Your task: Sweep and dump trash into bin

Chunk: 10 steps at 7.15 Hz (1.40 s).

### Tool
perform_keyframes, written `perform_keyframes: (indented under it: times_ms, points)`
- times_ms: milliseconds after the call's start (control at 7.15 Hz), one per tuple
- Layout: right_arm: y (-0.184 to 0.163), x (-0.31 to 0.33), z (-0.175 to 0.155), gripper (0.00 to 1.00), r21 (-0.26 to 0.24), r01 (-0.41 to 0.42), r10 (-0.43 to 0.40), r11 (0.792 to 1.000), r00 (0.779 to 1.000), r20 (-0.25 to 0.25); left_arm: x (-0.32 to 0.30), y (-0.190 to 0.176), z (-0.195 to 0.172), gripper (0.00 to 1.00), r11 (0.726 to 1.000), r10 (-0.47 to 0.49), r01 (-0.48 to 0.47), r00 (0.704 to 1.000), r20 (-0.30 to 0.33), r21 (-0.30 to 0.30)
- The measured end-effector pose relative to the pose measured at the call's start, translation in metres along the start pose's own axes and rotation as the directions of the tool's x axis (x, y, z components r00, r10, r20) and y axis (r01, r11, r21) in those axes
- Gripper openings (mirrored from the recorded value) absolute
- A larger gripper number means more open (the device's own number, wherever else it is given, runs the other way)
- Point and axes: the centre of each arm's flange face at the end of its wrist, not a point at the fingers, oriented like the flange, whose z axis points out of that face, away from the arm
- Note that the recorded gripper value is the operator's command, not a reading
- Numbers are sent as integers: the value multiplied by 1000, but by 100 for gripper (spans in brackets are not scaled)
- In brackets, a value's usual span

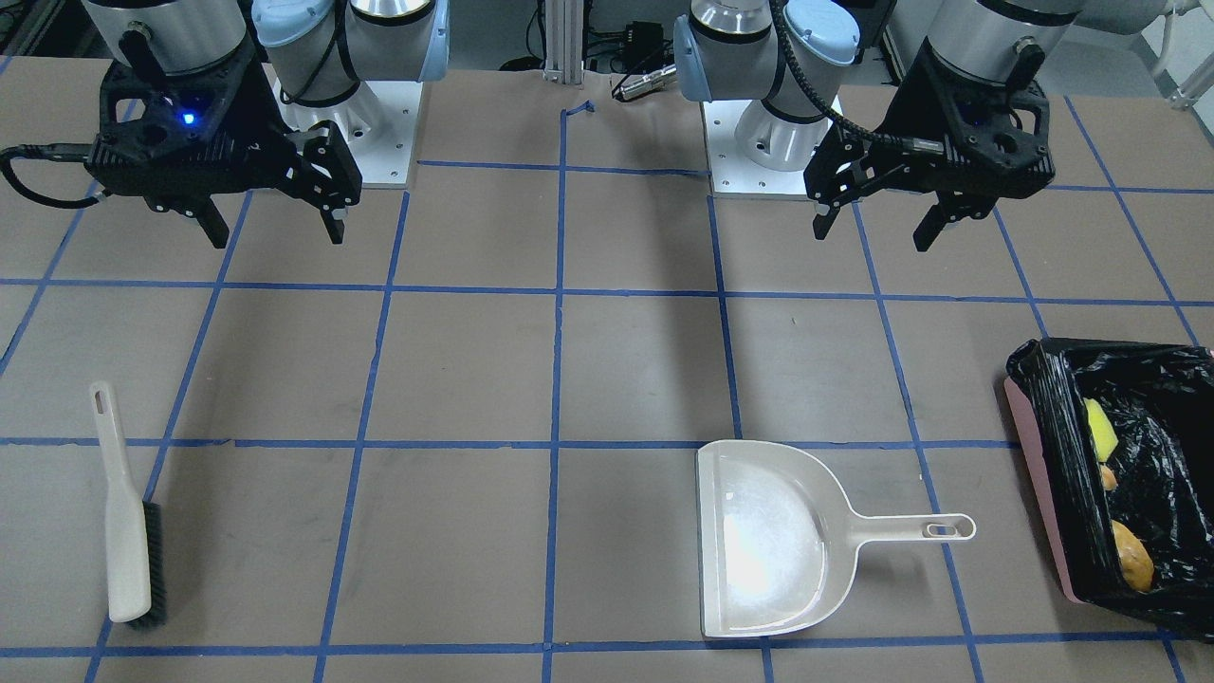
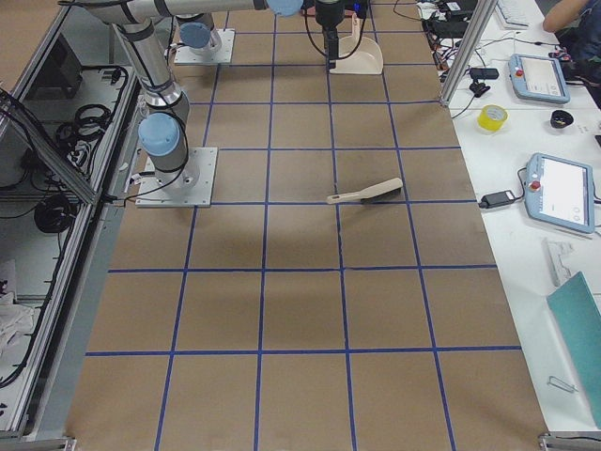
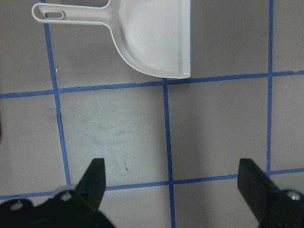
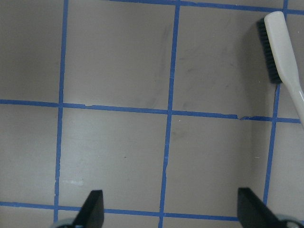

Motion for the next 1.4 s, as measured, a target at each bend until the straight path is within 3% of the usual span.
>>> perform_keyframes:
  times_ms: [1399]
  points:
    - [0, 2, 0, 100, -1, -10, 10, 1000, 1000, -2, -6, -14, 16, 100, 999, 18, -18, 1000, 11, 37]
